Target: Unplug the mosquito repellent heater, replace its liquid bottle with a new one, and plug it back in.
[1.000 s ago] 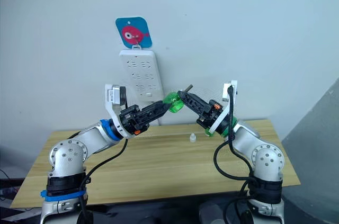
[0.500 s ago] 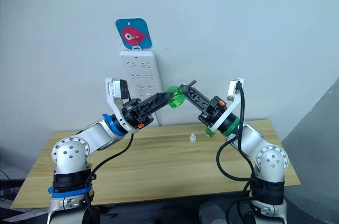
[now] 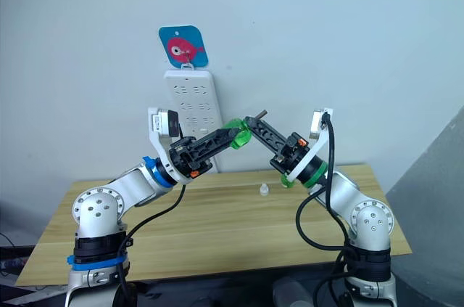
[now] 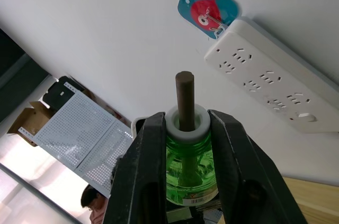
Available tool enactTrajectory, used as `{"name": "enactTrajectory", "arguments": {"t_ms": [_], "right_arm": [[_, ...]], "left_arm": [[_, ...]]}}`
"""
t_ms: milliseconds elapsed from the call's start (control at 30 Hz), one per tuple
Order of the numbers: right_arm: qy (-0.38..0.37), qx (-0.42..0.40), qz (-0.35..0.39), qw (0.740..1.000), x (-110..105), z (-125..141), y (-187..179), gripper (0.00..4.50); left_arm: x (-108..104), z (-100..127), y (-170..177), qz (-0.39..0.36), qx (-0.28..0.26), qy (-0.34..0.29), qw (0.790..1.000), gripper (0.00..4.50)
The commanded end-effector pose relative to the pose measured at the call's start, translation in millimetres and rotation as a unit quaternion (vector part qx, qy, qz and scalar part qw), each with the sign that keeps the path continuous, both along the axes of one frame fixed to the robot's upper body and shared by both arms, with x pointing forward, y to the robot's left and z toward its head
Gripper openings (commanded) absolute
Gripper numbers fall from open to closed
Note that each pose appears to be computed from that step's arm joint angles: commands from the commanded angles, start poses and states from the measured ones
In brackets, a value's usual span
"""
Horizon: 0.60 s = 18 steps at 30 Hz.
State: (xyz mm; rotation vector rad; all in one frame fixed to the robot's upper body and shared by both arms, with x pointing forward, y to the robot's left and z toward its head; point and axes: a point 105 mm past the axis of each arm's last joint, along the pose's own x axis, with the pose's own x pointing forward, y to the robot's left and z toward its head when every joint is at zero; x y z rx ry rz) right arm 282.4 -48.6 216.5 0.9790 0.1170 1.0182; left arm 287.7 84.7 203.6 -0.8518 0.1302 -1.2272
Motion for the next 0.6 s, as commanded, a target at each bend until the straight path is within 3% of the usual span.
{"name": "enactTrajectory", "arguments": {"t_ms": [33,300,533,600], "right_arm": [[-0.029,0.013,0.009,0.999,-7,15,2,0.80],[-0.030,0.011,0.012,0.999,-10,14,2,0.80],[-0.022,0.001,-0.010,1.000,-7,4,-8,3.22],[-0.015,-0.049,-0.042,0.998,-2,-10,-21,3.99]], "left_arm": [[0,9,-1,-0.004,-0.015,-0.011,1.000,2.40],[1,8,0,0.000,-0.016,-0.009,1.000,2.35],[2,6,6,0.009,-0.007,-0.009,1.000,2.35],[4,1,11,0.021,0.012,-0.010,1.000,2.35]]}}
